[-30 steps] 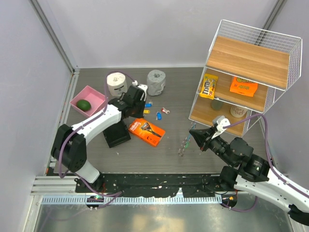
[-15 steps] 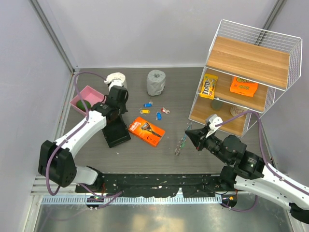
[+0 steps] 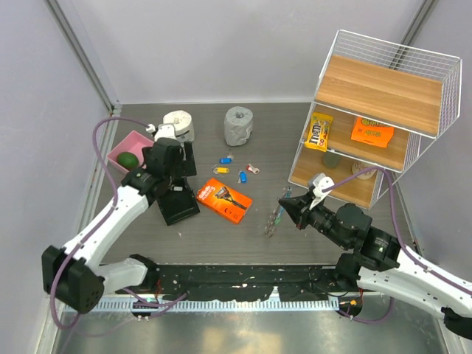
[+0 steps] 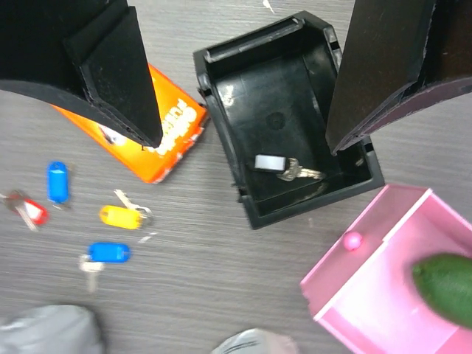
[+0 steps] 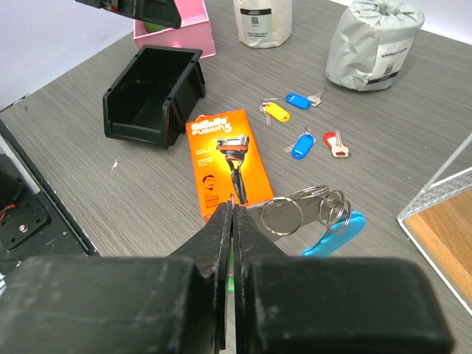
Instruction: Remove the keys from the keyring
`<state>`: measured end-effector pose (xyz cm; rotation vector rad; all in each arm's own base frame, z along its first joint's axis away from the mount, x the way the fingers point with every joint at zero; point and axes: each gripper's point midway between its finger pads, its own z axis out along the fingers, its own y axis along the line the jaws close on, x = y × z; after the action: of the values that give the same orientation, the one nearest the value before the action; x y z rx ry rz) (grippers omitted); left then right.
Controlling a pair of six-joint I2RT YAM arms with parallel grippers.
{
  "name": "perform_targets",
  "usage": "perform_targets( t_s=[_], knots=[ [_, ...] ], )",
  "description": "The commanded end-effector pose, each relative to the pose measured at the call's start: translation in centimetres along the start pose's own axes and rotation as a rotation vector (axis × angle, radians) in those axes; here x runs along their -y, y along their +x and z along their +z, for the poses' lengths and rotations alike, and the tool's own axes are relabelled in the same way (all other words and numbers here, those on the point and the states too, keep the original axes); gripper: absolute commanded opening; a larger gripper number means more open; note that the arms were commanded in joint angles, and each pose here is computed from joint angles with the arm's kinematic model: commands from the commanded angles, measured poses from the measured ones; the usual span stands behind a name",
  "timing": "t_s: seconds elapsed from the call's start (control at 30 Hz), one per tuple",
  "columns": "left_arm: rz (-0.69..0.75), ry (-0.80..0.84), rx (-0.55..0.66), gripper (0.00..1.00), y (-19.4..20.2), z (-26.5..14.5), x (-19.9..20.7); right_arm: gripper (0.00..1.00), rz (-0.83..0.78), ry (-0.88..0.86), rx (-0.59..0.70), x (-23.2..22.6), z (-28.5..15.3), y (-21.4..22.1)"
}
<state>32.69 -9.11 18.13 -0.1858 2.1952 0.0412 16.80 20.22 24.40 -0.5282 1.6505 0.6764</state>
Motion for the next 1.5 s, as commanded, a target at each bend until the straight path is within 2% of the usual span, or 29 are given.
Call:
perform_targets(
  t_s=[0.0, 0.07, 0.17, 0.27, 0.43, 0.57, 0.67, 0.8, 1.47],
  knots=[
    [0.061, 0.288, 0.079, 0.99, -1.7, -3.8, 3.4, 0.05, -0.023, -0.076, 0.125, -1.6, -0.2, -5.2],
    [0.092, 0.491, 0.114, 0.96, -1.3, -6.1, 5.9, 0.05, -0.049, -0.123, 0.132, -2.5, -0.2, -5.8],
    [0.094, 0.722, 0.231, 0.94, -1.4, -9.5, 9.0, 0.05, -0.067, -0.178, 0.139, -3.7, 0.2, -6.8],
    [0.159, 0.89, 0.262, 0.94, -0.2, -12.6, 11.4, 0.05, -0.07, -0.184, 0.125, -4.2, 1.3, -7.3],
    [0.258, 1.07, 0.36, 0.91, 1.4, -16.9, 14.4, 0.05, -0.046, -0.19, 0.133, -5.0, 3.0, -9.0],
    [0.258, 1.195, 0.493, 0.91, 1.4, -19.6, 15.2, 0.05, 0.005, -0.168, 0.157, -5.1, 4.0, -11.0],
    [0.247, 1.214, 0.555, 0.91, 1.1, -20.3, 14.8, 0.05, 0.032, -0.152, 0.18, -5.2, 4.4, -12.6],
    [0.312, 1.233, 0.575, 0.91, 1.9, -20.1, 15.1, 0.05, 0.052, -0.154, 0.211, -5.5, 5.0, -13.8],
    [0.372, 1.236, 0.585, 0.99, 2.9, -19.9, 17.4, 0.05, 0.056, -0.113, 0.213, -5.5, 7.4, -14.6]
  ],
)
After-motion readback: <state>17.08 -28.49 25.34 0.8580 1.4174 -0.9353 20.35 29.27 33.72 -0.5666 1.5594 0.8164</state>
